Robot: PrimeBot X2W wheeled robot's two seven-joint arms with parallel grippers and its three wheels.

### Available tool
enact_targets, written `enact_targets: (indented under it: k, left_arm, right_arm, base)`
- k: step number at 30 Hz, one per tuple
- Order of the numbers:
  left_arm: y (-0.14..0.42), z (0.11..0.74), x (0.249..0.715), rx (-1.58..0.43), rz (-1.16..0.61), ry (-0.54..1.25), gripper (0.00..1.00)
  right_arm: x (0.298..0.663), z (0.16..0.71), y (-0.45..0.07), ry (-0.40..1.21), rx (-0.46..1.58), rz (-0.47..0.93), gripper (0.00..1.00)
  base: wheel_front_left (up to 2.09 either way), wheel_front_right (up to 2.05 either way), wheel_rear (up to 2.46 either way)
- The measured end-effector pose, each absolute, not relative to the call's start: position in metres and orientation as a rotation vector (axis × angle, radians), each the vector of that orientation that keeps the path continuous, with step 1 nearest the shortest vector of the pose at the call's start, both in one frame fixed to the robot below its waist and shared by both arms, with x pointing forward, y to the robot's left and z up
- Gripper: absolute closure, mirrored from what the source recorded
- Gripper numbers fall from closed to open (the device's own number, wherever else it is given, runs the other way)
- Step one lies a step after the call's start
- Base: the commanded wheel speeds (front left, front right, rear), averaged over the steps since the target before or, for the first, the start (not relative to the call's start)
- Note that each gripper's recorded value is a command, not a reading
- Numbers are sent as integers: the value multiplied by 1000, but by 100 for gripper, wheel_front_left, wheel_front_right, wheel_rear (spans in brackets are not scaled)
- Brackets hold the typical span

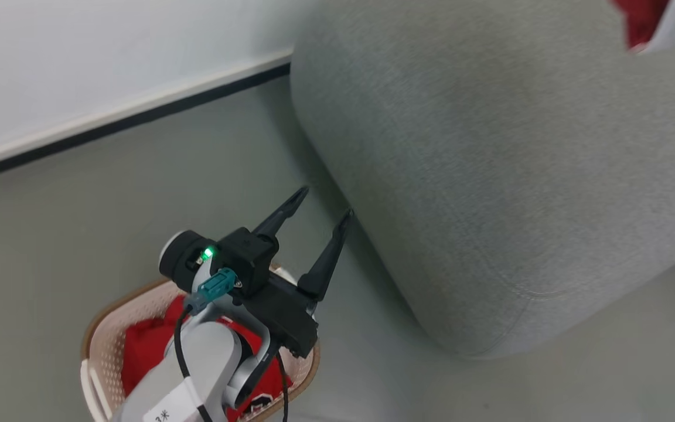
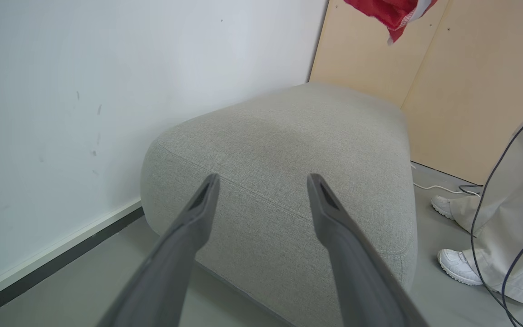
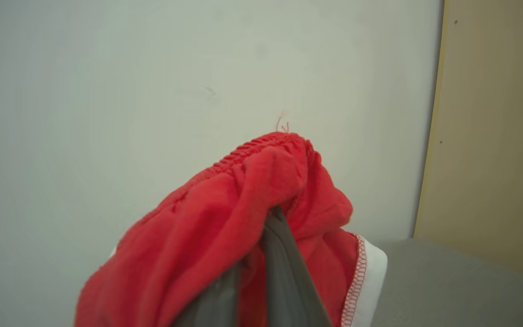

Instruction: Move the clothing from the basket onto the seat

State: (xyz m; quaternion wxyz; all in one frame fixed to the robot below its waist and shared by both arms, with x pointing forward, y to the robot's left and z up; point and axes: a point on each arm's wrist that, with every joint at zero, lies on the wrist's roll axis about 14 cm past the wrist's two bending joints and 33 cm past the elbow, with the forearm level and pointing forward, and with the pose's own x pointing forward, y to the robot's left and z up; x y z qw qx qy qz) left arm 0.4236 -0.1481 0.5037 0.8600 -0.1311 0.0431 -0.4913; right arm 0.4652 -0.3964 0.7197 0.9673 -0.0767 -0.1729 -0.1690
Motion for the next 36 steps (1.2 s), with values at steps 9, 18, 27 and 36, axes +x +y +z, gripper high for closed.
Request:
enact_targets:
  k: [9, 18, 27, 36]
  left_arm:
    - [-111, 486, 463, -263, -928, 88, 0]
    - [-84, 462, 496, -261, -857, 99, 0]
    - [-68, 418, 516, -249, -814, 155, 0]
    - [-59, 386, 517, -246, -790, 222, 0]
  right_arm:
    - [528, 701, -413, -280, -149, -376, 100]
    - [595, 641, -408, -150, -159, -371, 100]
    - [640, 546, -396, 31, -172, -360, 100]
    - [642, 473, -394, 185, -177, -367, 100]
  base:
    - [0, 0, 0]
    - [0, 0, 0]
    - [0, 0, 0]
    - [0, 0, 0]
